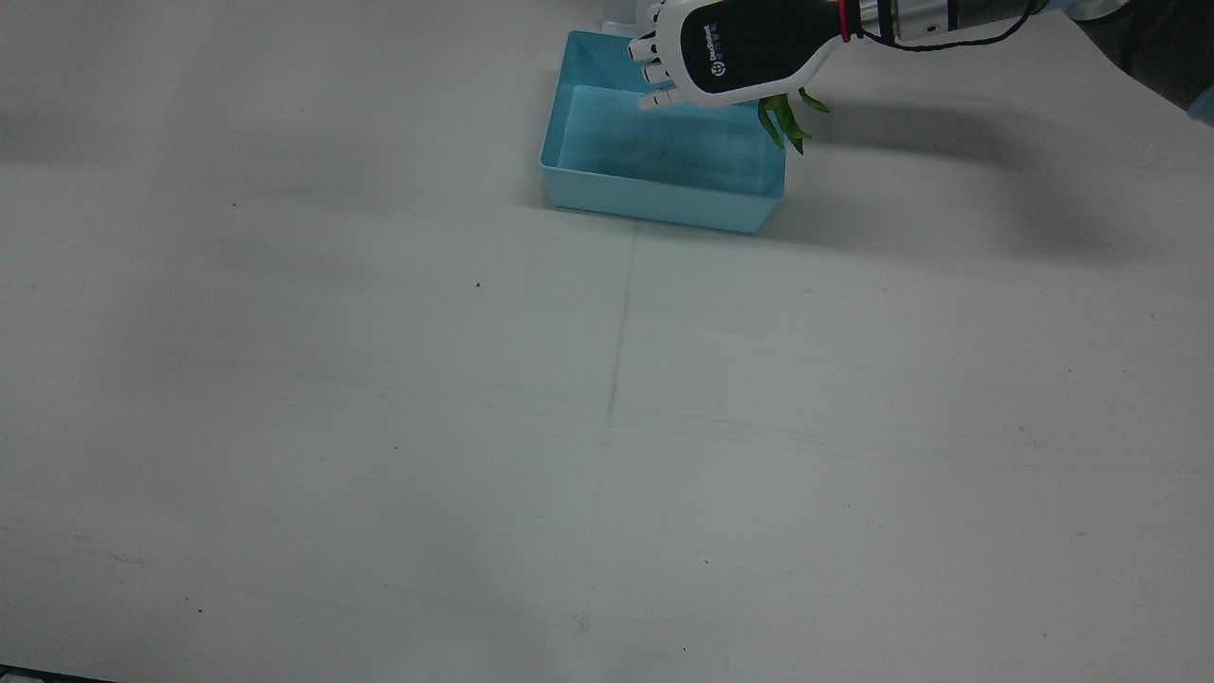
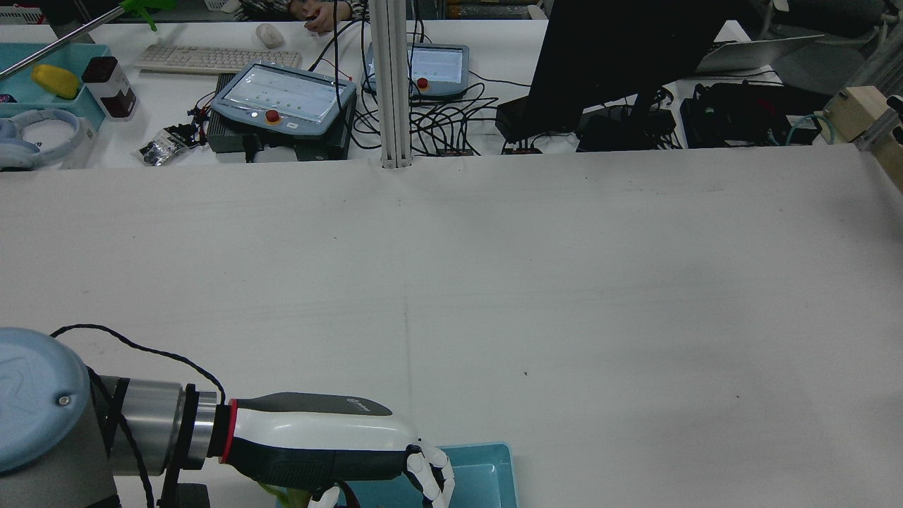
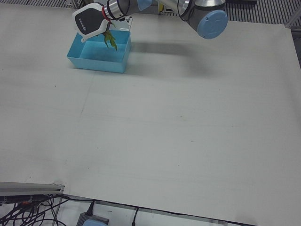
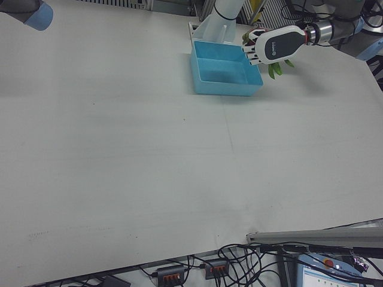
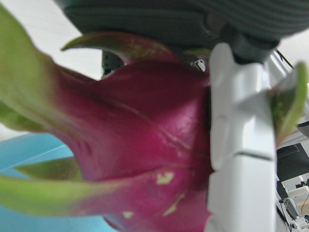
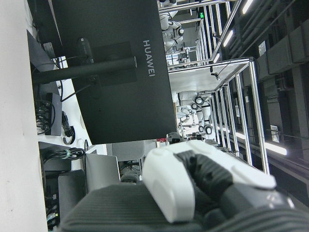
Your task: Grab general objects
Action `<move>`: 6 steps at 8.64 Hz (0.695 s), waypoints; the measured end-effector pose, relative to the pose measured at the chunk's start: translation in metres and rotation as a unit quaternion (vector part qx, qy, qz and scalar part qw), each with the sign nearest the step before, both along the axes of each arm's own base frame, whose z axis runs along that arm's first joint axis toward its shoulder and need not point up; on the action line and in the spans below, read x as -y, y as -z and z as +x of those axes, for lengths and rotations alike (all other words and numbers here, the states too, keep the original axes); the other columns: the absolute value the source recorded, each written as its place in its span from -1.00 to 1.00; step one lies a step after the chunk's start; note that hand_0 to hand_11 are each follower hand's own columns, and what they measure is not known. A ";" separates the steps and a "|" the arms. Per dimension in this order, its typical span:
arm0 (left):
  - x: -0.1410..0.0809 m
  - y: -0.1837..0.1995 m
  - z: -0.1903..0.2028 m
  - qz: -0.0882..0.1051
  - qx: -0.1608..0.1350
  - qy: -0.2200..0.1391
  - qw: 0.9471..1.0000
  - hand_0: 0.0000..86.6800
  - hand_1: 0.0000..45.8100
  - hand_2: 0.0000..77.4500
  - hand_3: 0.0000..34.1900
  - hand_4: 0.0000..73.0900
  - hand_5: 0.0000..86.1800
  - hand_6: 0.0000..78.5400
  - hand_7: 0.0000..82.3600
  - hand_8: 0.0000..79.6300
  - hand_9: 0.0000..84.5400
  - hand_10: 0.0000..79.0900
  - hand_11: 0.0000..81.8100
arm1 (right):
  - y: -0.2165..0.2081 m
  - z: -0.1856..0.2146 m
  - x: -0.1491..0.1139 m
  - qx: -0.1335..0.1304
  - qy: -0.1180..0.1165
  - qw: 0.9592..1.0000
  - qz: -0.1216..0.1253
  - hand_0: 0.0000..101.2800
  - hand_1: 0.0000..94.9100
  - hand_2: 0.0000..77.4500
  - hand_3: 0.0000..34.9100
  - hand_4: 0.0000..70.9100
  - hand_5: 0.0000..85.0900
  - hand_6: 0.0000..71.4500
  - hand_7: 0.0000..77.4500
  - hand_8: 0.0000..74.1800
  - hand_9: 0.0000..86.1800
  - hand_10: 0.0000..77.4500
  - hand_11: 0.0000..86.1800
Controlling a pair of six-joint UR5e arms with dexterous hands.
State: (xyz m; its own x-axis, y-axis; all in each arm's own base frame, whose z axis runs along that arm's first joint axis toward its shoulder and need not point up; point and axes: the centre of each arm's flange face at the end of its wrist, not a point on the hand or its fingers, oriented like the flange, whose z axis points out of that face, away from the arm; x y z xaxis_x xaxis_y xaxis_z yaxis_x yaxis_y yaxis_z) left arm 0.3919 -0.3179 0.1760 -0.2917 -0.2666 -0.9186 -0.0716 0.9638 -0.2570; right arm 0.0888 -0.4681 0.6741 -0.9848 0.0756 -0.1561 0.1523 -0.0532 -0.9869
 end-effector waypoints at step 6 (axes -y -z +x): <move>0.121 -0.019 -0.059 -0.036 -0.004 0.115 0.993 0.38 -1.00 -0.99 0.12 -0.84 -0.49 -0.99 -0.59 -0.75 -0.85 -0.06 -0.92 | 0.000 0.000 0.000 0.000 0.000 1.000 0.000 -1.00 1.00 1.00 -1.00 -1.00 -1.00 -1.00 -1.00 -1.00 -0.99 -1.00 -0.99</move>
